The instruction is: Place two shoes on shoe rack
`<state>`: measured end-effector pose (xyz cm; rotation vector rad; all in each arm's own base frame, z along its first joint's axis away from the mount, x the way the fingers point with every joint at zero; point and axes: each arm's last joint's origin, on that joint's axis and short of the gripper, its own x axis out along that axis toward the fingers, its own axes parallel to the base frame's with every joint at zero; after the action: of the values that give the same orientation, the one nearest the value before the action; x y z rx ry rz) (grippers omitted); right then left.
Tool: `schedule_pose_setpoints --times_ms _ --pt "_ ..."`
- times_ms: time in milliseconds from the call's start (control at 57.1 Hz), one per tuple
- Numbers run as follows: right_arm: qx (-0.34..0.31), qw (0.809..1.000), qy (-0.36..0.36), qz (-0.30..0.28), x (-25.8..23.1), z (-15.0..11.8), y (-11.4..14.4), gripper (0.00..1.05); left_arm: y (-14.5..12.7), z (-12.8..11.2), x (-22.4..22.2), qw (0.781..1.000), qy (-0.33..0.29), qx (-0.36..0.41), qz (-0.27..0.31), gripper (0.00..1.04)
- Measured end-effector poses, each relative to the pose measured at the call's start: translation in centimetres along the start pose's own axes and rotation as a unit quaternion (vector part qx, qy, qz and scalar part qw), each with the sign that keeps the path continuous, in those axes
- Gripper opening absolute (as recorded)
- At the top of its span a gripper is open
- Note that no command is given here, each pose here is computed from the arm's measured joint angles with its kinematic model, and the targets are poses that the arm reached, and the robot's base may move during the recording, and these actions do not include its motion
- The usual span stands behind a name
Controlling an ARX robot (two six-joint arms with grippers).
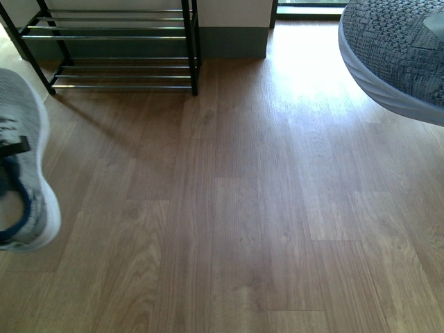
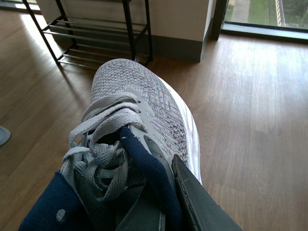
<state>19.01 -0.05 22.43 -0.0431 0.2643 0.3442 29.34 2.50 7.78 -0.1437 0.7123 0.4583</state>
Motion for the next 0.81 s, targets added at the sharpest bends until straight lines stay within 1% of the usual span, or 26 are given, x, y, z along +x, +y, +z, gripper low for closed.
schedule_pose_setpoints --times_ms 53,175,298,403,805 --pt "0.0 1.0 0.0 0.0 0.0 0.0 0.0 0.01 0.9 -0.1 -2.1 1.0 -0.019 -0.005 0.014 0.02" --pt "0.0 1.0 0.0 0.0 0.0 0.0 0.0 0.01 2.4 -0.8 -6.4 0.998 -0.057 -0.008 0.027 0.02" --pt "0.0 1.0 0.0 0.0 0.0 0.0 0.0 0.01 3.0 -1.8 -9.2 0.995 -0.095 0.022 0.036 0.02" --pt "0.0 1.0 0.0 0.0 0.0 0.0 0.0 0.01 3.0 -1.9 -9.5 0.994 -0.097 0.038 0.032 0.02" --pt "0.0 1.0 0.0 0.001 0.0 0.0 0.0 0.01 3.0 -1.9 -9.5 0.994 -0.097 0.044 0.036 0.02"
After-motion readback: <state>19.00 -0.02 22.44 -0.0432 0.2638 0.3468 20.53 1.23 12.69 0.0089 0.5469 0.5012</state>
